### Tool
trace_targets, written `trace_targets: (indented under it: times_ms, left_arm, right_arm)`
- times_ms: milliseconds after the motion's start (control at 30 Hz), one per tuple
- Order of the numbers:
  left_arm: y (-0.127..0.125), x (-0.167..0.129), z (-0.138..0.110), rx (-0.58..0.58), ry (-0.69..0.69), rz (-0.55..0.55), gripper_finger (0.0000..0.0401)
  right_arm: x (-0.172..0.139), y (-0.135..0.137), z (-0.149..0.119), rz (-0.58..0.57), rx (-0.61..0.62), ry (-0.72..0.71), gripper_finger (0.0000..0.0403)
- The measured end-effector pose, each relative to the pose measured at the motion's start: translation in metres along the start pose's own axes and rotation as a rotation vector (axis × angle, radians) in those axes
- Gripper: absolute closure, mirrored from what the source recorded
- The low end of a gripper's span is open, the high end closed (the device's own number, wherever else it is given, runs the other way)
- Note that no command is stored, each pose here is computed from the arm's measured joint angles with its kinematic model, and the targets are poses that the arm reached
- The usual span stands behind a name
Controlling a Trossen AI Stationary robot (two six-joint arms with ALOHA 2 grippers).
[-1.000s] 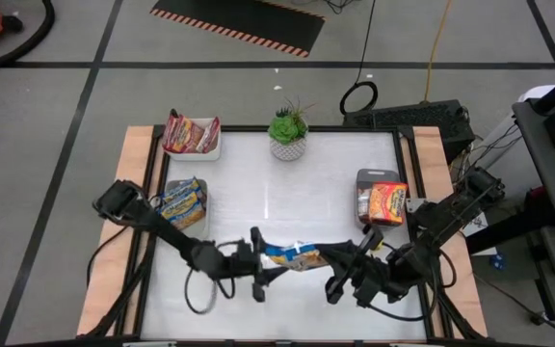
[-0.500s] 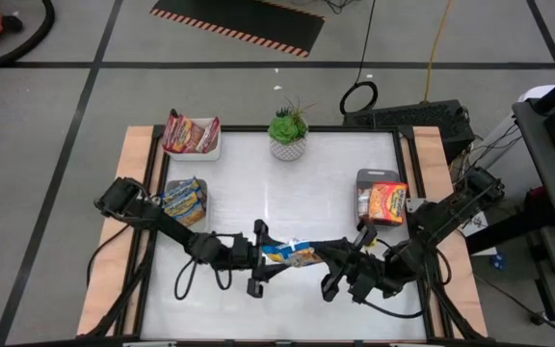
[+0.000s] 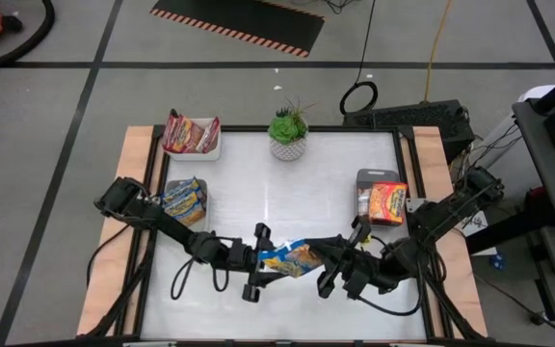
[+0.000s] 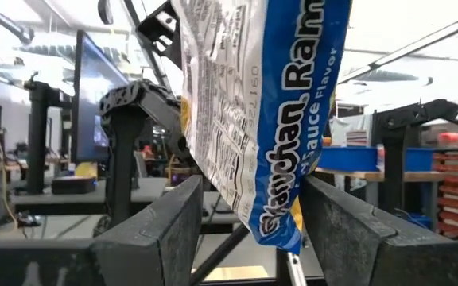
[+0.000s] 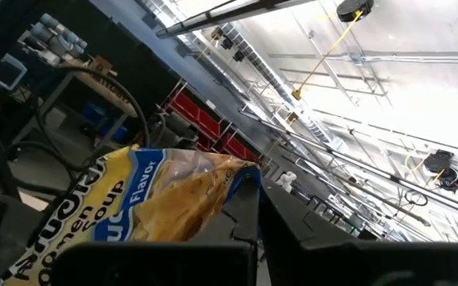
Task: Sort Maruchan noodles
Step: Put the blue noodle pack into the gray bin
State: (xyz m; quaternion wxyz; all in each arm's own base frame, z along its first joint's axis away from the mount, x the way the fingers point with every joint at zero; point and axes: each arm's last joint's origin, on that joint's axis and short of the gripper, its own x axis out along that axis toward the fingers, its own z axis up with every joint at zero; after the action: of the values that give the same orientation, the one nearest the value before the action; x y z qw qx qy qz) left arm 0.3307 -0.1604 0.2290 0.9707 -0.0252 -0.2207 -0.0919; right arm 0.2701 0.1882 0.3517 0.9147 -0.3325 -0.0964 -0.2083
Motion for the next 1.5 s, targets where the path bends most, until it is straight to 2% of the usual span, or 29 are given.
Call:
trace_targets:
  times_ms: [167,400,500,933,1067,1300,1500]
  left_arm:
    - [-0.007,-0.002,0.001,0.020,0.002,-0.015,0.0154]
    - [-0.006,-0.001,0.000,-0.039,0.010,-0.009,0.0054]
    - [-0.003,-0.001,0.000,-0.052,0.014,0.035,0.0022]
    - [0.000,0.023,0.014,-0.050,-0.023,0.122,0.0011]
    - [-0.005,0.021,0.016,-0.034,-0.028,0.149,0.0035]
    - [-0.007,0.019,0.018,-0.008,-0.028,0.199,0.0123]
    - [-0.003,0.021,0.013,-0.037,0.005,0.209,0.0197]
  right_arm:
    - [0.000,0.000,0.000,-0.001,-0.006,0.004,0.0403]
    - [0.000,0.000,0.000,-0.003,-0.012,0.004,0.0403]
    - [0.000,0.000,0.000,-0.004,-0.010,0.001,0.0403]
    - [0.001,-0.001,-0.001,-0.014,-0.013,0.014,0.0403]
    - [0.001,-0.002,-0.003,-0.043,-0.040,0.078,0.0403]
    - [0.001,-0.002,-0.003,-0.049,-0.050,0.094,0.0403]
    - [0.001,-0.002,-0.003,-0.049,-0.050,0.093,0.0403]
